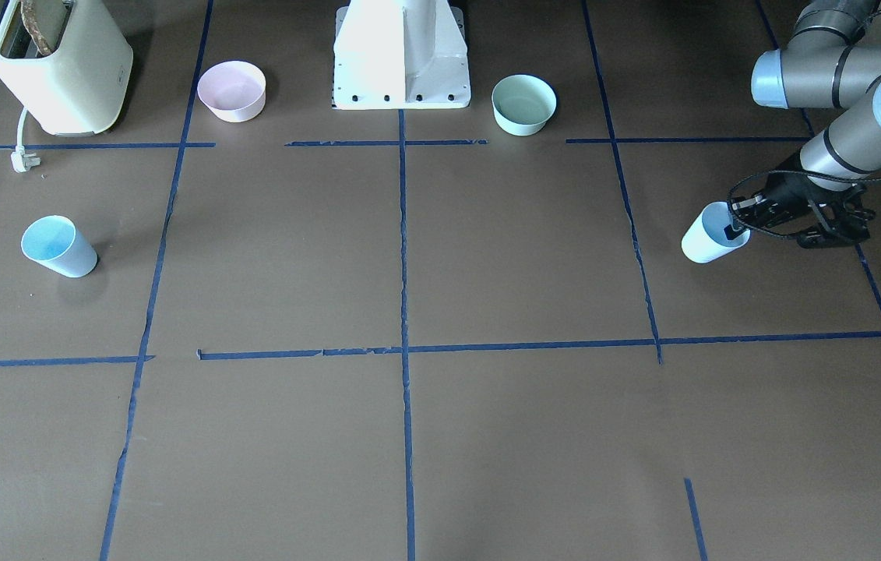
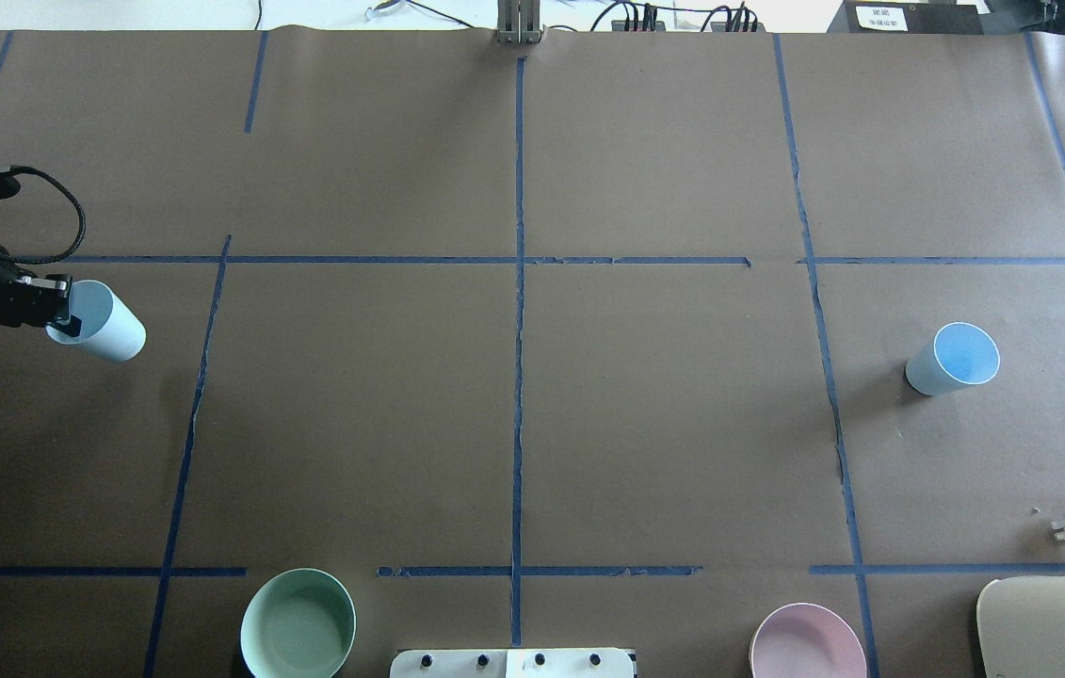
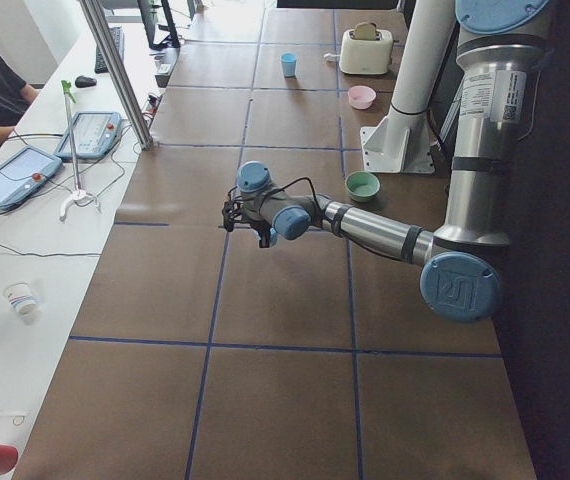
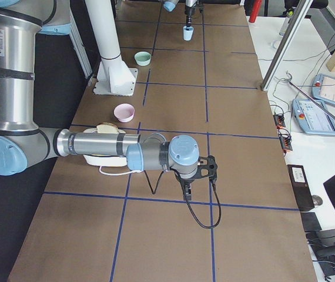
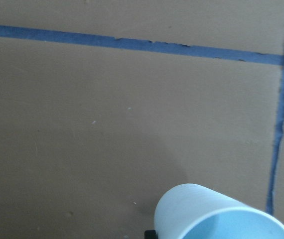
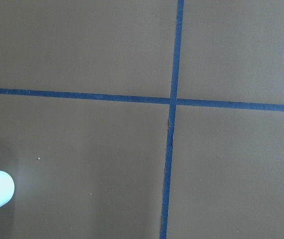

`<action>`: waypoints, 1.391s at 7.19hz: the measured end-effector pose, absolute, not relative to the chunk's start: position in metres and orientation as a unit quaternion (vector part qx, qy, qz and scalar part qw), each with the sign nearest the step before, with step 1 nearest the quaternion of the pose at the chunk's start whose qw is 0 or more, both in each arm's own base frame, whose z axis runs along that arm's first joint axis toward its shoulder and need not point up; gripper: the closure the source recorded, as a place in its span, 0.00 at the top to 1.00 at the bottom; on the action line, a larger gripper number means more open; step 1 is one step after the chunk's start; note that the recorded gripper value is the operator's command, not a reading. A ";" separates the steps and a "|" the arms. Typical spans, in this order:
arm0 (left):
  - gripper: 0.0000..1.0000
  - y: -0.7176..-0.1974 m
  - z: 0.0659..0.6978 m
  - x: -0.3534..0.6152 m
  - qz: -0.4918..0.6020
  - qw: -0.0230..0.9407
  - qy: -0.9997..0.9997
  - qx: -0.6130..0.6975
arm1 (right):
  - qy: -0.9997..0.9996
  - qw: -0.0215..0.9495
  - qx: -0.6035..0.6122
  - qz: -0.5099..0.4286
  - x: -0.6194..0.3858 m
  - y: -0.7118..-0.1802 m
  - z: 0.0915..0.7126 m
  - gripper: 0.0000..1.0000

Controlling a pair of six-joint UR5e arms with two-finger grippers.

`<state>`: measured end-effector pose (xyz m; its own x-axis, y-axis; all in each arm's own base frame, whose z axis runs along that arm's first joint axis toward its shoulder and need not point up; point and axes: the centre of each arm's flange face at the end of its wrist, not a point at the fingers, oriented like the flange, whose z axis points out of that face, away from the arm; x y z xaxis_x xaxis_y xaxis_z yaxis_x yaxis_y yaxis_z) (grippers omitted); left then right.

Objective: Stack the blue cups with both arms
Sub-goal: 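Carry the cup with the left gripper to the table center and set it down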

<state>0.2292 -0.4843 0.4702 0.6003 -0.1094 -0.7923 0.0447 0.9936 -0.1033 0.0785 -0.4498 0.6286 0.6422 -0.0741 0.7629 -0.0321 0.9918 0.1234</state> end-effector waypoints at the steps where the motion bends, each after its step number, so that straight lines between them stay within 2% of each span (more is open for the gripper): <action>1: 0.00 -0.494 0.423 0.232 -0.057 0.895 0.441 -0.043 | -0.423 0.904 0.063 -0.012 0.078 -0.450 0.628 1.00; 3: 0.00 -0.497 0.329 0.276 -0.096 0.890 0.442 -0.060 | -0.424 0.903 0.064 -0.012 0.078 -0.449 0.628 1.00; 6: 0.00 -0.475 0.217 0.433 -0.140 0.885 0.439 -0.072 | -0.424 0.903 0.065 -0.013 0.078 -0.450 0.626 1.00; 8: 0.00 -0.471 0.183 0.523 -0.148 0.890 0.428 -0.055 | -0.424 0.903 0.065 -0.013 0.078 -0.451 0.626 1.00; 10: 0.00 -0.469 0.173 0.573 -0.150 0.887 0.433 -0.052 | -0.424 0.903 0.065 -0.012 0.078 -0.451 0.626 1.00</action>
<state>0.5732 -0.4689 0.1732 0.5797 -0.3118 -0.7528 0.2213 0.9494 -0.2229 0.0784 -0.4506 0.6263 0.6399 -0.0774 0.7645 -0.0323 0.9913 0.1275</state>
